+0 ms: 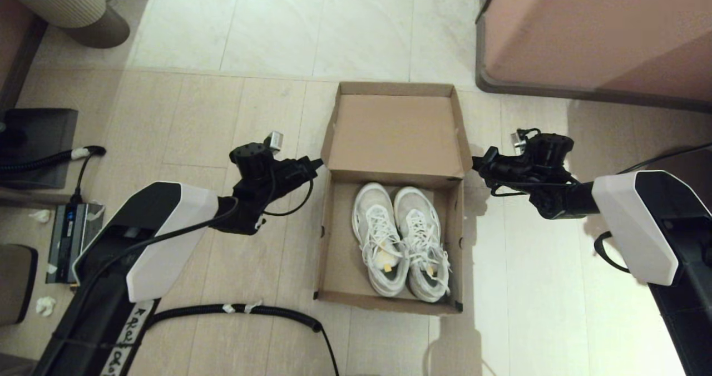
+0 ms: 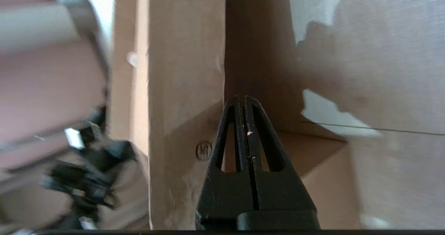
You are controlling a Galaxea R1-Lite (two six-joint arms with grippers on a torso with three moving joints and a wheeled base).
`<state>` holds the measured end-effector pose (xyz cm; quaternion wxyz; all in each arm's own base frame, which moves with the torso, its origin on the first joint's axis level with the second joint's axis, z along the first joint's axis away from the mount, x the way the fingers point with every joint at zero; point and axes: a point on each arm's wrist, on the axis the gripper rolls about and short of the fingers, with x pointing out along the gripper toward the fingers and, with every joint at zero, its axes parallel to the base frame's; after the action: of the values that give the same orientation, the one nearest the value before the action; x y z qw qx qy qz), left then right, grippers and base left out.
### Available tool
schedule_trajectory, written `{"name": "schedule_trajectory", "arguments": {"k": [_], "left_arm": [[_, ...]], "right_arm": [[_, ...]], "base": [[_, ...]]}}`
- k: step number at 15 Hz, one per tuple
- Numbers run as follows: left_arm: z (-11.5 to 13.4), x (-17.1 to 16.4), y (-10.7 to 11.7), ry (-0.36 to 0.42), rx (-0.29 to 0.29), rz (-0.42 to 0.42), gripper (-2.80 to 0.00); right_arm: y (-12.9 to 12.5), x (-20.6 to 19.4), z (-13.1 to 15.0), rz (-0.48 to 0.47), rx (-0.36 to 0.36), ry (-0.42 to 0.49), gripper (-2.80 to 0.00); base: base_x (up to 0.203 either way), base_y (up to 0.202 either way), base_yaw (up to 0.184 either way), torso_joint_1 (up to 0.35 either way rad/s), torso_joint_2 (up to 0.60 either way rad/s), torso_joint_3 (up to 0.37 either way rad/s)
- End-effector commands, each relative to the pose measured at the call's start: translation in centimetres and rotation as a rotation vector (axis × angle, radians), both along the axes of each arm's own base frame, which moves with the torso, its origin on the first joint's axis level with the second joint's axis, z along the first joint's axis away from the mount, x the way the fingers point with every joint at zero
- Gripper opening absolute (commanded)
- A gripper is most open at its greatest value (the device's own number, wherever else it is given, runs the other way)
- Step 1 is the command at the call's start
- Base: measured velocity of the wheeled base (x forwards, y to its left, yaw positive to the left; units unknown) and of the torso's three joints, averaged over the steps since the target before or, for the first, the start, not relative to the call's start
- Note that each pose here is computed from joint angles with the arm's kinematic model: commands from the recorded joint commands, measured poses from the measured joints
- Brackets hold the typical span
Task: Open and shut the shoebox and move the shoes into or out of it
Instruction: Close the shoe box
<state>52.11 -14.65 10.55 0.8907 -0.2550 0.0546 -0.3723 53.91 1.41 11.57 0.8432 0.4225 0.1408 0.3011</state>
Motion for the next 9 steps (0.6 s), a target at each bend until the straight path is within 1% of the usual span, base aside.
{"name": "schedule_trajectory", "arguments": {"k": [1,2,4,6,9], "left_arm": [[-0.3,0.0,-0.4,0.003,-0.001,-0.011,-2.80],[-0.3,-0.1,-0.4,0.002,-0.001,-0.013,-2.80],[-0.3,-0.1,-0.5,0.003,-0.001,-0.016,-2.80],[-0.3,-0.1,-0.5,0.002,-0.001,-0.016,-2.80],[-0.2,-0.1,-0.5,0.001,-0.002,-0.016,-2.80]], "right_arm": [[0.7,0.0,0.2,0.027,0.031,0.007,-2.80],[0.9,-0.1,0.2,0.033,0.046,0.018,-2.80],[1.0,-0.2,0.7,0.050,0.105,0.045,-2.80],[1.0,-0.3,1.4,0.124,0.154,0.031,-2.80],[0.8,-0.8,3.2,0.160,0.232,0.018,-2.80]], "base": [[0.000,0.000,0.000,0.000,0.00,0.000],[0.000,0.000,0.000,0.000,0.00,0.000],[0.000,0.000,0.000,0.000,0.00,0.000],[0.000,0.000,0.000,0.000,0.00,0.000],[0.000,0.000,0.000,0.000,0.00,0.000]]}}
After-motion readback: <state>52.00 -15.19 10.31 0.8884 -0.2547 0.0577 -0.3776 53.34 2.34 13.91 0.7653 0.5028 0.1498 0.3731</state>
